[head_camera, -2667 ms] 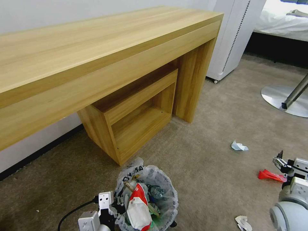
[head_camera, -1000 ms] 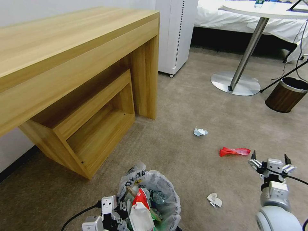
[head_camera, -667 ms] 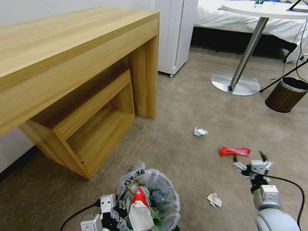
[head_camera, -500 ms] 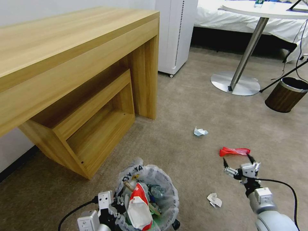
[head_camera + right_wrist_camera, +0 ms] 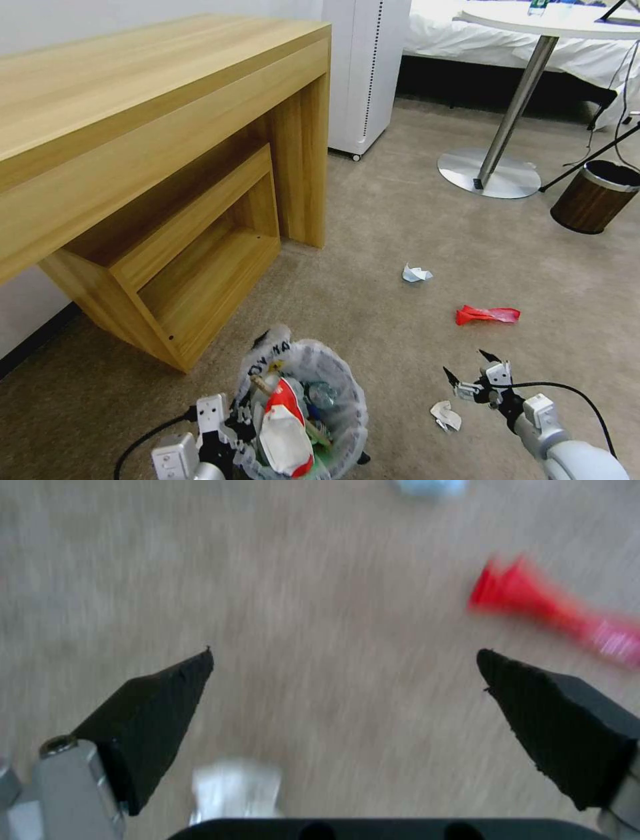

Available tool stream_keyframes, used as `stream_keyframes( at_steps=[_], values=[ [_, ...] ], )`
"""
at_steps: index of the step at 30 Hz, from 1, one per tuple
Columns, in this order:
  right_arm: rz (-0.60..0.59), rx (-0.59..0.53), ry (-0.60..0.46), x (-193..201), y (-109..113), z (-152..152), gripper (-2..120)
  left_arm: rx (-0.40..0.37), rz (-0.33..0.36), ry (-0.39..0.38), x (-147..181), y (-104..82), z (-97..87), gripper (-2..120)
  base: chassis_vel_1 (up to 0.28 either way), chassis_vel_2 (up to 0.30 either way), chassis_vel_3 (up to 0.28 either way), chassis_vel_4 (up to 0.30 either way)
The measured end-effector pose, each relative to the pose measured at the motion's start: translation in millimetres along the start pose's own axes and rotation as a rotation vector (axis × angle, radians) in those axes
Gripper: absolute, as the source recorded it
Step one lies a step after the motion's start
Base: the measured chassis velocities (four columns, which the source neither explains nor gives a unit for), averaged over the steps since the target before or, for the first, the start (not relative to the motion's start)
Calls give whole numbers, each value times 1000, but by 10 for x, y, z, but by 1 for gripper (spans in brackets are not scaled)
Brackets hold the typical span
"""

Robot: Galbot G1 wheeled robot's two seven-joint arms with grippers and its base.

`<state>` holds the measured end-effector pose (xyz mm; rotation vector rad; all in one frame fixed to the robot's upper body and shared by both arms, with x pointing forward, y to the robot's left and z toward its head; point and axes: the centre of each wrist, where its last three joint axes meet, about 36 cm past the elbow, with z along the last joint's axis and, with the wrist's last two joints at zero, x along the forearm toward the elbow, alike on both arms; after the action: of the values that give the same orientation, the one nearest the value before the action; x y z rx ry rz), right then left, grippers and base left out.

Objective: Pick up the trash bin and place the garbage on the floor into it.

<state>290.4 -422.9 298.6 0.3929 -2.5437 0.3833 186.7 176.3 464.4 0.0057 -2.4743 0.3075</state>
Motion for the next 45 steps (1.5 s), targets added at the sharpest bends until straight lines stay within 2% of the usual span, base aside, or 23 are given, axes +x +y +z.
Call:
stream_keyframes(
  at_steps=[2, 9, 26, 38, 45],
  values=[
    [-33, -21, 100, -21, 26, 202, 100, -5, -5, 8, -19, 5, 32, 0, 0, 0, 0, 0],
    [13, -25, 186, -130, 96, 416, 100, -9, -18, 17, -53, 8, 81, 0, 0, 0, 0, 0],
    [39, -43, 148, -331, 153, 439, 100, -20, -34, 19, -43, 7, 141, 0, 0, 0, 0, 0],
    [11, -56, 162, -513, 391, 563, 100, -24, -41, 18, 5, 1, 180, 0, 0, 0, 0, 0],
    [14, -50, 175, -517, 407, 670, 100, -26, -42, 13, 13, 10, 181, 0, 0, 0, 0, 0]
  ],
)
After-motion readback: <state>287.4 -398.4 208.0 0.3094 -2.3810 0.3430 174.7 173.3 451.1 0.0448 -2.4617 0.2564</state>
